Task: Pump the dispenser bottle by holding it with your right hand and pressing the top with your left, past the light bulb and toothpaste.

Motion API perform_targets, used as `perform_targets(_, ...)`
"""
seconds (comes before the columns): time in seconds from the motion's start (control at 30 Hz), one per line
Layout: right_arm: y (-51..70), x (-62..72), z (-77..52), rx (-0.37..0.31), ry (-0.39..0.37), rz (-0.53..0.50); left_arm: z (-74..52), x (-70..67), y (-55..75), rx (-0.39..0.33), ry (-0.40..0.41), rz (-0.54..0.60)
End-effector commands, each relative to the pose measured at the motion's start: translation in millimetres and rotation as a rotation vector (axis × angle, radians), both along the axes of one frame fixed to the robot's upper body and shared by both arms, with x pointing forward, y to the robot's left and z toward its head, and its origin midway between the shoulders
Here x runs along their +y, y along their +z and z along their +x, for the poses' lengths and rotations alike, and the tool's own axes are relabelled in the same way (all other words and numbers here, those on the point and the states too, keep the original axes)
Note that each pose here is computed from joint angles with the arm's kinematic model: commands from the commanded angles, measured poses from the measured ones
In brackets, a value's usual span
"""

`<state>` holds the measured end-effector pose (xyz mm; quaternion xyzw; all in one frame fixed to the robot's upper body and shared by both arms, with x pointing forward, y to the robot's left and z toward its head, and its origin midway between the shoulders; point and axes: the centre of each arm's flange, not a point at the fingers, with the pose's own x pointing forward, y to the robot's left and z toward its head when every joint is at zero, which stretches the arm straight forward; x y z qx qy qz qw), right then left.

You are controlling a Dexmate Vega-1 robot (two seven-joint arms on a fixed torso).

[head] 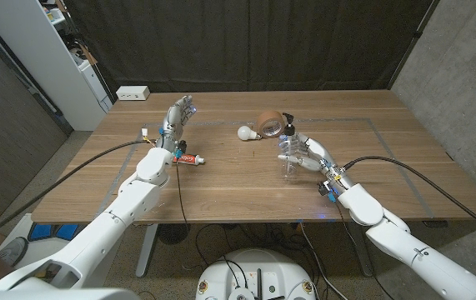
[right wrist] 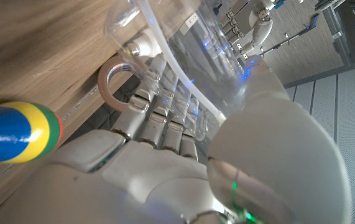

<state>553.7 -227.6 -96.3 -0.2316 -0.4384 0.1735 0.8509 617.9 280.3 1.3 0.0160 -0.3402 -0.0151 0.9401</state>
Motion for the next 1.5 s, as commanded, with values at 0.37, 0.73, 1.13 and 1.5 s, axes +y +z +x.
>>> perform_targets(0.37,25.6,-0.2,5.4,0.022,-0.051,0.039,-19.6,0.7,48.0,-0.025,0.009,0.185)
perform_targets(0.73,30.3,3.5,18.5,0.022,-0.065,0.055,-46.3,2.9,66.4,-0.049,0.063,0.301)
perform_targets(1.13,35.1,2.6,26.7,0.028,-0.091,0.054,-77.0,-9.4,80.5,-0.091,0.117,0.465)
perform_targets(1.5,41.7,1.0,37.3,0.03,-0.047,0.054,-92.3,-24.8,98.5,-0.15,0.142,0.597)
